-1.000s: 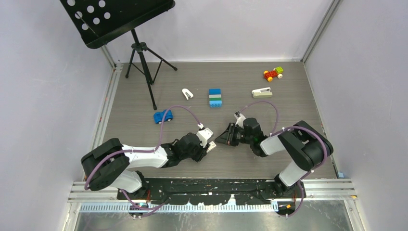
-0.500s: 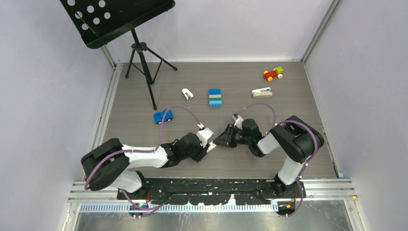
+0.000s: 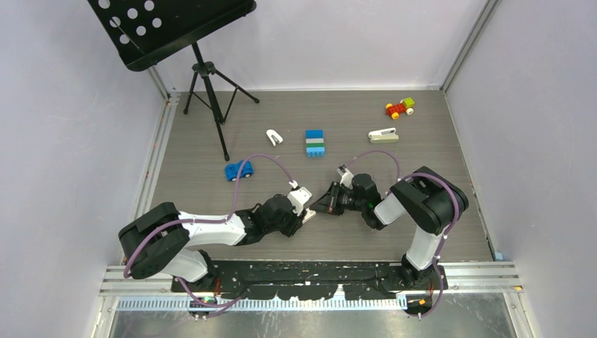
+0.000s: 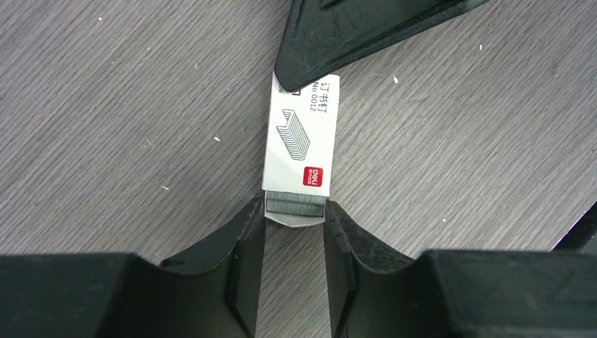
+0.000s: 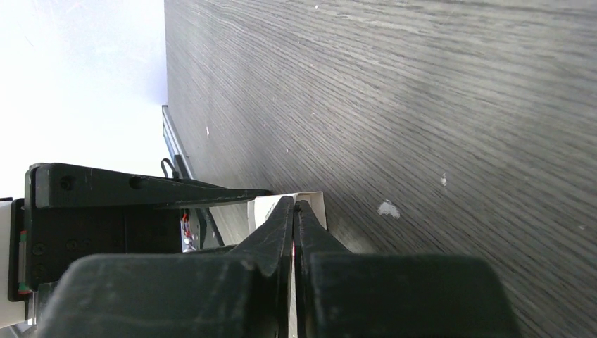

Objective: Load the staples into the stapler

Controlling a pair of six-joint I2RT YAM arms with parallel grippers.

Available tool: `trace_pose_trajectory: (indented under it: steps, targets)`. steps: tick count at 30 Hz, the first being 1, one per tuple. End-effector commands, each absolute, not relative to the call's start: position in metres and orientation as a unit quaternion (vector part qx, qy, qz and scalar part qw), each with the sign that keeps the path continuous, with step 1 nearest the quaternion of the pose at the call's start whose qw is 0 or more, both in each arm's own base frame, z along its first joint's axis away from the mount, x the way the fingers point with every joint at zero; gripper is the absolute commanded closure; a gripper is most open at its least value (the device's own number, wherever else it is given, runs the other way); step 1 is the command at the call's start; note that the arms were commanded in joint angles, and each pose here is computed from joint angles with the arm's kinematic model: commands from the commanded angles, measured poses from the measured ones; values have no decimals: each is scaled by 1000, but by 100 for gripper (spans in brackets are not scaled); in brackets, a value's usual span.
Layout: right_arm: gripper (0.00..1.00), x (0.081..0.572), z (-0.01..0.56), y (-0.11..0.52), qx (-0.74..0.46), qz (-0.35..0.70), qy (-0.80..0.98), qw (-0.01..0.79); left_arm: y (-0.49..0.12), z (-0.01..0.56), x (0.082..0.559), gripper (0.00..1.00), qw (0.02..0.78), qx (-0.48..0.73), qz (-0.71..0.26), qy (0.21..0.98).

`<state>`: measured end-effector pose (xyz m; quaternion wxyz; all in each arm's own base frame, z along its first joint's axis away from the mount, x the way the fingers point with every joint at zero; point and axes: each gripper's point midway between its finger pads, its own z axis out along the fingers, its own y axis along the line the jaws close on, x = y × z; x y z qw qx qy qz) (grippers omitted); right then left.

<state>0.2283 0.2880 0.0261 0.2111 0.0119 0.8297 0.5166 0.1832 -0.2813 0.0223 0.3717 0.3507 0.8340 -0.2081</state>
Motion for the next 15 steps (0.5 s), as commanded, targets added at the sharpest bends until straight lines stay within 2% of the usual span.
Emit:
trace_pose_trajectory:
  steps: [1, 15]
  targets:
    - [99, 235, 33, 292, -3, 518, 822, 236, -271, 5, 166, 73, 329, 360, -208, 848]
    - [100, 243, 32, 281, 2, 495, 829, 261, -265, 2, 157, 73, 317, 339, -222, 858]
